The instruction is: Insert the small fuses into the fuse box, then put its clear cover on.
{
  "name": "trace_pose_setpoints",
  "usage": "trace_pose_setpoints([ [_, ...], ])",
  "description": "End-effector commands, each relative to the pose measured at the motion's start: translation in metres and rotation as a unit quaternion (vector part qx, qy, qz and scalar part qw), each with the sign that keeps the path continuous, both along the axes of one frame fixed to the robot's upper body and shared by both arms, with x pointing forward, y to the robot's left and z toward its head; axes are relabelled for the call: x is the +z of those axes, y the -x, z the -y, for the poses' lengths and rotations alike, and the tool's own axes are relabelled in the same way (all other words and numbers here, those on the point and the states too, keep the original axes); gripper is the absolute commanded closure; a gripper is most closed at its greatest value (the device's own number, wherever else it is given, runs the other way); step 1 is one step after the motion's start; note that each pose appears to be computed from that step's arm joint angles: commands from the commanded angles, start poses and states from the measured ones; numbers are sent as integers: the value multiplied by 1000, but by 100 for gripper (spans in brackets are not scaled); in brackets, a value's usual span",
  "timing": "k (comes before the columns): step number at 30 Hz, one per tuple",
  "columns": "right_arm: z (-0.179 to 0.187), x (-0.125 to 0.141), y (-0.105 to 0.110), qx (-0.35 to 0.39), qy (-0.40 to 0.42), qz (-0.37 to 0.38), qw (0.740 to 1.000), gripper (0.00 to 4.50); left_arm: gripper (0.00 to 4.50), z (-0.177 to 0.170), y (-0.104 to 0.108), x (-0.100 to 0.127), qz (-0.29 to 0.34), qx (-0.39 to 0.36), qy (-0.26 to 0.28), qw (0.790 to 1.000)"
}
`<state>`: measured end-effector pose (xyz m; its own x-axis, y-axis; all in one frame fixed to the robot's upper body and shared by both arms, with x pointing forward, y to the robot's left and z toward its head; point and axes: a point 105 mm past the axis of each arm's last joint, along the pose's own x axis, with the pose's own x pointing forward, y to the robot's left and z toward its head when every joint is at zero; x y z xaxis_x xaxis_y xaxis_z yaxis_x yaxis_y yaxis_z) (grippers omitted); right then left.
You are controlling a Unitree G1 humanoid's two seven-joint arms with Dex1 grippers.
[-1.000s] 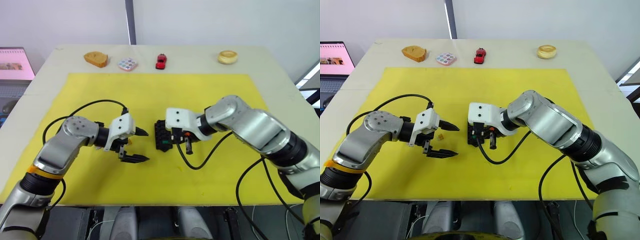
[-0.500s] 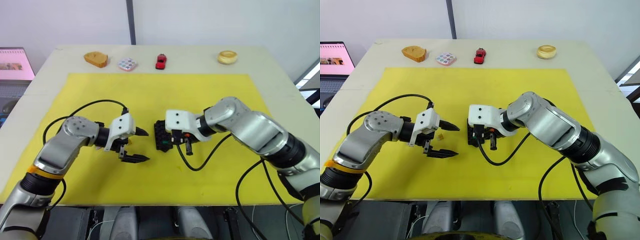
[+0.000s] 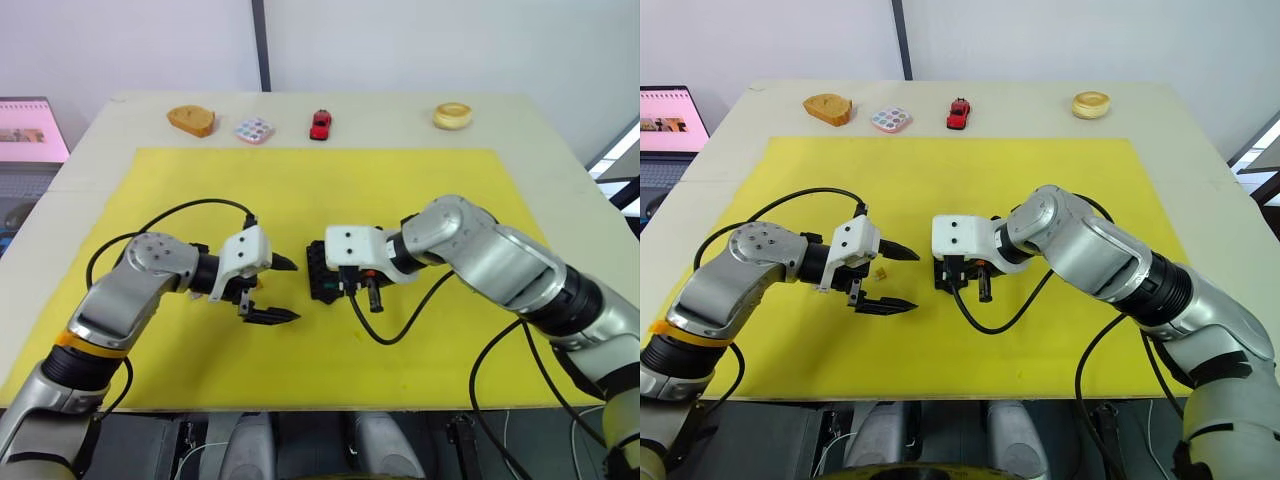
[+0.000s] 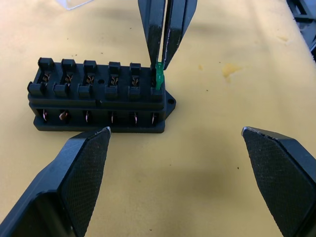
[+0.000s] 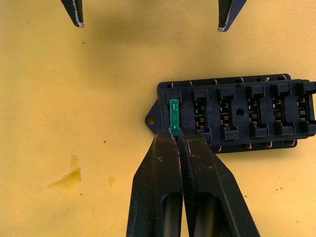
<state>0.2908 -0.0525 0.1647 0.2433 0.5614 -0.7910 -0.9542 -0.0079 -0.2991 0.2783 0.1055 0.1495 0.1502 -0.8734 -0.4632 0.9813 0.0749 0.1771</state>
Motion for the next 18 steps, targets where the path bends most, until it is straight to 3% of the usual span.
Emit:
trace_pose_setpoints([
  [1, 4, -7, -8, -18, 22, 6, 1000, 450, 4, 6, 2, 9, 19, -11, 5, 1000],
  [18, -2, 7, -8, -12, 1, 10, 1000, 450, 4, 6, 1, 9, 20, -5, 6, 1000],
])
